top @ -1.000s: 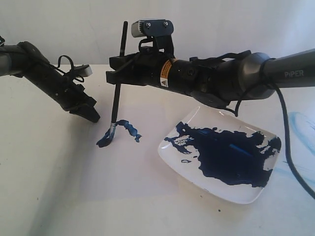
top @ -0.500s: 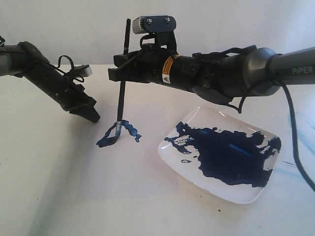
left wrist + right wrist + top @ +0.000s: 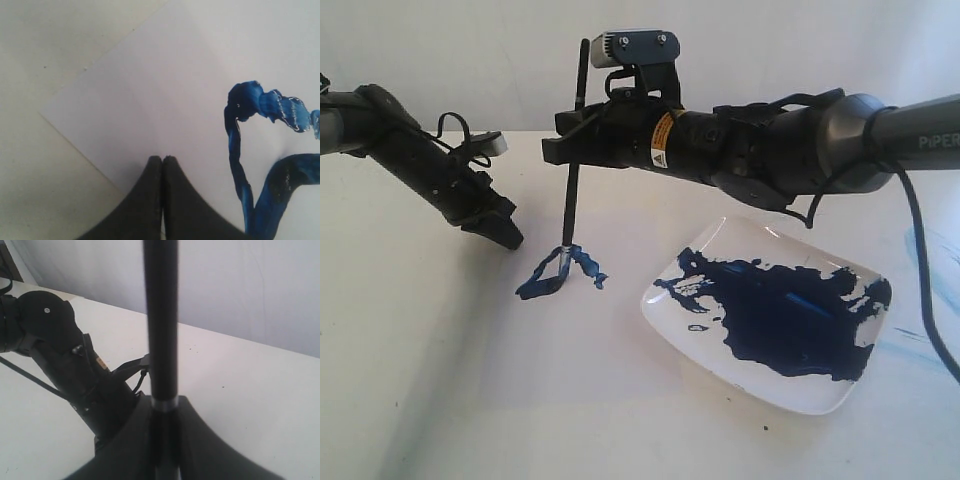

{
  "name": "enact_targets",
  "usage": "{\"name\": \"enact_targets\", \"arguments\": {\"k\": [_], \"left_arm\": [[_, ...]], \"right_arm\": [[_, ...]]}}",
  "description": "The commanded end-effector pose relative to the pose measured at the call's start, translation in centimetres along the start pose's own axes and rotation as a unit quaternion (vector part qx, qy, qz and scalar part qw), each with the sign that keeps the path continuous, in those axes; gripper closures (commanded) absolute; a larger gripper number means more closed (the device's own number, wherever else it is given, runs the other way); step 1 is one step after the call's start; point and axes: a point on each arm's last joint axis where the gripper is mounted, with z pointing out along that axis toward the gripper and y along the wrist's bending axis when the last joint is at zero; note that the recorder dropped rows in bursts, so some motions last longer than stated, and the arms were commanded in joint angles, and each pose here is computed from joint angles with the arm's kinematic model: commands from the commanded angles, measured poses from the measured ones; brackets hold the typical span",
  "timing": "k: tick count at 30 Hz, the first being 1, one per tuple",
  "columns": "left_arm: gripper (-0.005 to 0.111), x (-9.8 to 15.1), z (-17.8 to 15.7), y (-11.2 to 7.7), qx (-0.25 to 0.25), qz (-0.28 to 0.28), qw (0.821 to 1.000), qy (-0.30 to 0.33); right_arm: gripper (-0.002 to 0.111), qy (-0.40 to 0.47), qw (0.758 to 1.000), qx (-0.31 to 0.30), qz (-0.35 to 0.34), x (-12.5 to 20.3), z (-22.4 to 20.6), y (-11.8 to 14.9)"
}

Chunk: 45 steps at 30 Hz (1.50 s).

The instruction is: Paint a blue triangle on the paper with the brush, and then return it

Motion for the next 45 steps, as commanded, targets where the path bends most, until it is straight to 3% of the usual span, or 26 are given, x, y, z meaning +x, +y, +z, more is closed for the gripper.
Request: {"name": "enact_targets", "arguments": {"k": [1, 8, 45], "left_arm": [[0.107, 0.0, 0.1, -0.2, 0.013, -0.002, 1.0, 0.005], [0.107, 0.0, 0.1, -0.2, 0.013, -0.002, 1.0, 0.005], [0.107, 0.0, 0.1, -0.2, 0.013, -0.002, 1.0, 0.005]], "right_arm": [[0.108, 0.003, 0.999, 0.013, -0.029, -0.9, -0.7, 0.0], [0.108, 0.025, 0.998, 0.04, -0.039, -1.0, -1.0, -0.3], [0.108, 0.002, 0.997, 0.051, -0.056, -3.5, -2.5, 0.0]]}}
